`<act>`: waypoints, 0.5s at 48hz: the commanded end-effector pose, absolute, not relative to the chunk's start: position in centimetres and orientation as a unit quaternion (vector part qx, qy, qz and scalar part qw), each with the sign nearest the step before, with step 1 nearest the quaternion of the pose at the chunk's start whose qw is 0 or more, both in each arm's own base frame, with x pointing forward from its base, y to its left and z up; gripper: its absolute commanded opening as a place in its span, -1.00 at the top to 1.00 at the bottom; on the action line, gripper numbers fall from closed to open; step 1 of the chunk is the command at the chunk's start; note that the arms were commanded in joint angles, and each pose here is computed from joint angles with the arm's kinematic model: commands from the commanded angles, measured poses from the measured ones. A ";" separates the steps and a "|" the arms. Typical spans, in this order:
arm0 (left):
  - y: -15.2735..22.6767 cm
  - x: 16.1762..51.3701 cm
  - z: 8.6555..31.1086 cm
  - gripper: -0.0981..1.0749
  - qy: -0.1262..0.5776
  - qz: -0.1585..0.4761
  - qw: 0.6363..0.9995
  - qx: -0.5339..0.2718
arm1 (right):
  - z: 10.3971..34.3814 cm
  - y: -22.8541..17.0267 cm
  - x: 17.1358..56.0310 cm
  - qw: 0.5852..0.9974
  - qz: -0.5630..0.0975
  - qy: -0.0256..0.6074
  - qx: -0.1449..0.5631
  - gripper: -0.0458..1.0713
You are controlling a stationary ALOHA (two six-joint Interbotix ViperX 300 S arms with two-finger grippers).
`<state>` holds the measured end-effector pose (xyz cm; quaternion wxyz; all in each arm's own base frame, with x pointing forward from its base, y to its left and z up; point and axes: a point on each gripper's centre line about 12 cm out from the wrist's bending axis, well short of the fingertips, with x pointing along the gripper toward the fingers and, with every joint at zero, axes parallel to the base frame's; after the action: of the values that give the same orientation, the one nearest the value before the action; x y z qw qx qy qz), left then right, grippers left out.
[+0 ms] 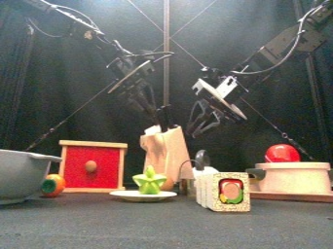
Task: Pull out cleaver
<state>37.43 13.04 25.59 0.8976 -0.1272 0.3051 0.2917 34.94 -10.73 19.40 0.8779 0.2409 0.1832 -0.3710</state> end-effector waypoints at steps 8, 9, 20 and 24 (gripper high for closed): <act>13.3 38.0 24.9 -0.01 0.308 0.290 0.897 -0.131 | 21.4 -10.1 36.3 0.894 -0.351 0.158 0.231 -0.30; 13.3 38.0 24.8 -0.01 0.309 0.289 0.897 -0.131 | 21.5 -10.1 36.4 0.894 -0.349 0.158 0.232 -0.29; 13.6 38.3 24.8 -0.01 0.308 0.291 0.897 -0.130 | 20.7 -10.1 37.9 0.895 -0.342 0.170 0.230 -0.29; 13.5 38.3 25.0 -0.01 0.305 0.290 0.898 -0.130 | 20.3 -10.1 38.4 0.895 -0.335 0.177 0.234 -0.29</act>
<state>37.80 13.47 23.47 0.8888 -0.1309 0.3264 0.2939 37.62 -9.98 19.05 0.8898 0.2301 0.1910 -0.3446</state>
